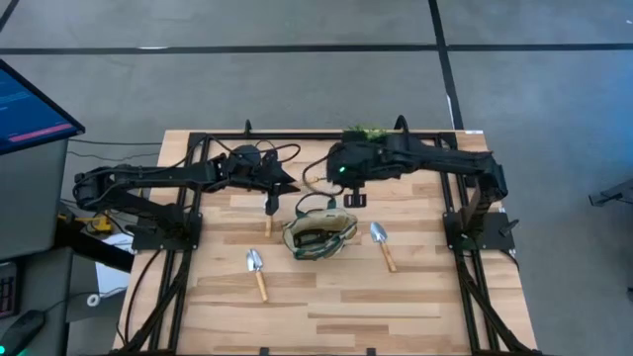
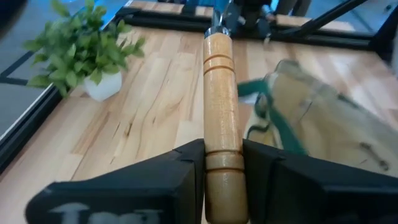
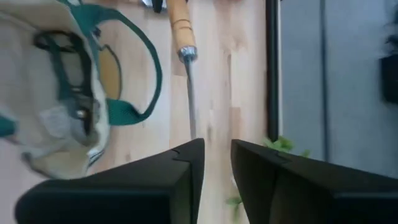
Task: Pick & Place Garden tools in Gardening bag
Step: Put the brown trowel into the gardening bag
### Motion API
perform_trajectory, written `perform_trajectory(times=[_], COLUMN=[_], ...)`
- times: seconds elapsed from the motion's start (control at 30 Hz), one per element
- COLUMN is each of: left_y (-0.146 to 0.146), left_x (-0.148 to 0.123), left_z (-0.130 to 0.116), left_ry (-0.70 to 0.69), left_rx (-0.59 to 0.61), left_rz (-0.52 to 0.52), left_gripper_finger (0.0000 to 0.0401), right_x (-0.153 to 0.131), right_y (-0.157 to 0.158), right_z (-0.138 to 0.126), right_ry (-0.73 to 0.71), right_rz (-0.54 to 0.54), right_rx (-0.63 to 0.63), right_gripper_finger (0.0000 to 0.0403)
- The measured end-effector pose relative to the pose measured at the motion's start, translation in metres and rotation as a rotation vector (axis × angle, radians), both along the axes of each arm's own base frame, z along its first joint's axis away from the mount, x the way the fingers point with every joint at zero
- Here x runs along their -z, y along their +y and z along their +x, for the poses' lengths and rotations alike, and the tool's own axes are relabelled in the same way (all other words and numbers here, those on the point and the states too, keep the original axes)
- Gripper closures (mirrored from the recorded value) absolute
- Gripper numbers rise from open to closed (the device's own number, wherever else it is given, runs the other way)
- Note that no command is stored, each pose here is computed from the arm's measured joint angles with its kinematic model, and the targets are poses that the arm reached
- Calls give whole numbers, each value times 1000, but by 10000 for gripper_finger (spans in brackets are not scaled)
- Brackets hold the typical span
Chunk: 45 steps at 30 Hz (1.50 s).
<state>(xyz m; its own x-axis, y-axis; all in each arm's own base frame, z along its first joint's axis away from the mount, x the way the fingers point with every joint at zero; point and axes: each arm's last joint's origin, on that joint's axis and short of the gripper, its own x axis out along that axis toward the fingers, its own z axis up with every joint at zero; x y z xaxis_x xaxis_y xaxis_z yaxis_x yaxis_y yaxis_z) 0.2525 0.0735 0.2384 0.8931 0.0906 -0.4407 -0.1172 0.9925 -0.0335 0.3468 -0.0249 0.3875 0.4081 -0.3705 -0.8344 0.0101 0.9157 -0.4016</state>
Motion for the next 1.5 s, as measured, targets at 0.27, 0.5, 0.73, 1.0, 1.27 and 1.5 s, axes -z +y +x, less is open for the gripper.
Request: perform_trajectory(times=[0.27, 0.5, 0.73, 1.0, 1.27, 1.5], left_y=[1, -1, -3, -3, -3, -5], left_x=[14, 4, -1, -9, -10, -11], left_z=[-4, -8, -8, -7, -7, -7], left_ry=[-112, -220, -265, -347, -358, -364], left_rx=[-7, 15, 65, 103, 105, 112], left_rz=[49, 73, 57, 48, 14, -6], left_gripper_finger=[350, 351, 351, 351, 351, 351], right_x=[-39, -28, 17, 64, 108, 121], right_y=[-4, -2, -2, -2, -3, -6], right_z=[-34, -52, -72, -100, -103, -82], right_ry=[-240, -324, -478, -815, -1078, -1249], right_rz=[135, 145, 196, 176, 112, 64], right_rx=[-17, -18, -52, -67, -81, -87], right_gripper_finger=[350, 368, 383, 387, 378, 319])
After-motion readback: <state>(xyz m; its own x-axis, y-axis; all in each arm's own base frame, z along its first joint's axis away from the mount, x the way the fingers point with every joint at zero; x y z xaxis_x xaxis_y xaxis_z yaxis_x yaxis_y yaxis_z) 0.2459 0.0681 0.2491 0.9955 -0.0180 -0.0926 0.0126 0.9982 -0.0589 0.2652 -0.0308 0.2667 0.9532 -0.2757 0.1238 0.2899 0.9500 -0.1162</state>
